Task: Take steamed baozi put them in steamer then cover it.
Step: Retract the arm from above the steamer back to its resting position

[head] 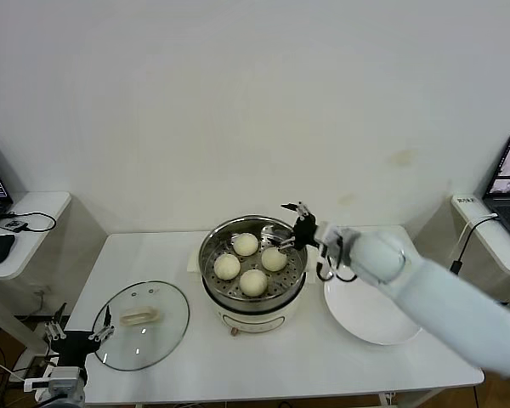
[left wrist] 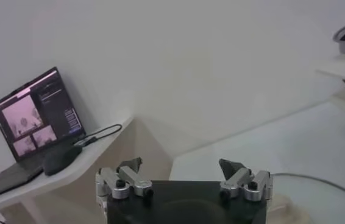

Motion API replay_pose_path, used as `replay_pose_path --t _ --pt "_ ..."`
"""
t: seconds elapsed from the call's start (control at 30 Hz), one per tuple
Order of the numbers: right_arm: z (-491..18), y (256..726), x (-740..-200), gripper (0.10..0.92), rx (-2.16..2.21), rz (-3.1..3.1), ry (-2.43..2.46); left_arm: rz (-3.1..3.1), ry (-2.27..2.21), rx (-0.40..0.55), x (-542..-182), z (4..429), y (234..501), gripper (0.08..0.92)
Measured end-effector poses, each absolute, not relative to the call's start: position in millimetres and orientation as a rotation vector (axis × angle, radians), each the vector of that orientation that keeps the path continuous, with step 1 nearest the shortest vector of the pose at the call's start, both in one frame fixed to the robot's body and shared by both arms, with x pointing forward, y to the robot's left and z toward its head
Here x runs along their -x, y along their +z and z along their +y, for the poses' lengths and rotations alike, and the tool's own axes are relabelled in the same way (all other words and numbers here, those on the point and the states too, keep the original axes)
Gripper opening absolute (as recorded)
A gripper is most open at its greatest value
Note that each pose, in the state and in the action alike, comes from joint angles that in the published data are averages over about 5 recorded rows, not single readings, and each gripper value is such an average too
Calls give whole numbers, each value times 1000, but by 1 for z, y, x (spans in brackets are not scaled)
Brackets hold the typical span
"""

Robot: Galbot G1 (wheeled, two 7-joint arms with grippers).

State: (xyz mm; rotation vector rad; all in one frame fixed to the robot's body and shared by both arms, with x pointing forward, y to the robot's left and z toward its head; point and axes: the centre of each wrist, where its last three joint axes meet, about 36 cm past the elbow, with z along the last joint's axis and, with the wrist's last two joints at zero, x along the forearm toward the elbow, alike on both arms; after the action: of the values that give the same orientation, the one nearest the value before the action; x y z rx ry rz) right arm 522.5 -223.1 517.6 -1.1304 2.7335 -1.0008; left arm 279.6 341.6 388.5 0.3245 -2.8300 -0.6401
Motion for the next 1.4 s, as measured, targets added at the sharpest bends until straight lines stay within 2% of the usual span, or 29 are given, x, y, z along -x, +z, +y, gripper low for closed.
replay_pose_path --t 0.27,0.5,0.7,0.9,1.13,1.4 --pt "-246 460 -471 823 811 2777 -591 -2834 -745 -309 -284 343 378 823" --pt "-268 414 -407 823 486 2872 -350 -2734 -1170 -275 -286 365 365 823" --pt "-289 388 -352 823 225 2956 -282 -2537 -1595 -157 -285 384 351 823" --pt "-308 384 -312 823 13 2999 -263 -2357 -1866 -28 -288 390 337 823" --pt "-326 381 -281 823 -154 3031 -281 -2242 -2011 88 -288 383 329 823" --pt "-334 376 -261 823 -250 3056 -302 -2185 -2057 159 -284 371 323 823"
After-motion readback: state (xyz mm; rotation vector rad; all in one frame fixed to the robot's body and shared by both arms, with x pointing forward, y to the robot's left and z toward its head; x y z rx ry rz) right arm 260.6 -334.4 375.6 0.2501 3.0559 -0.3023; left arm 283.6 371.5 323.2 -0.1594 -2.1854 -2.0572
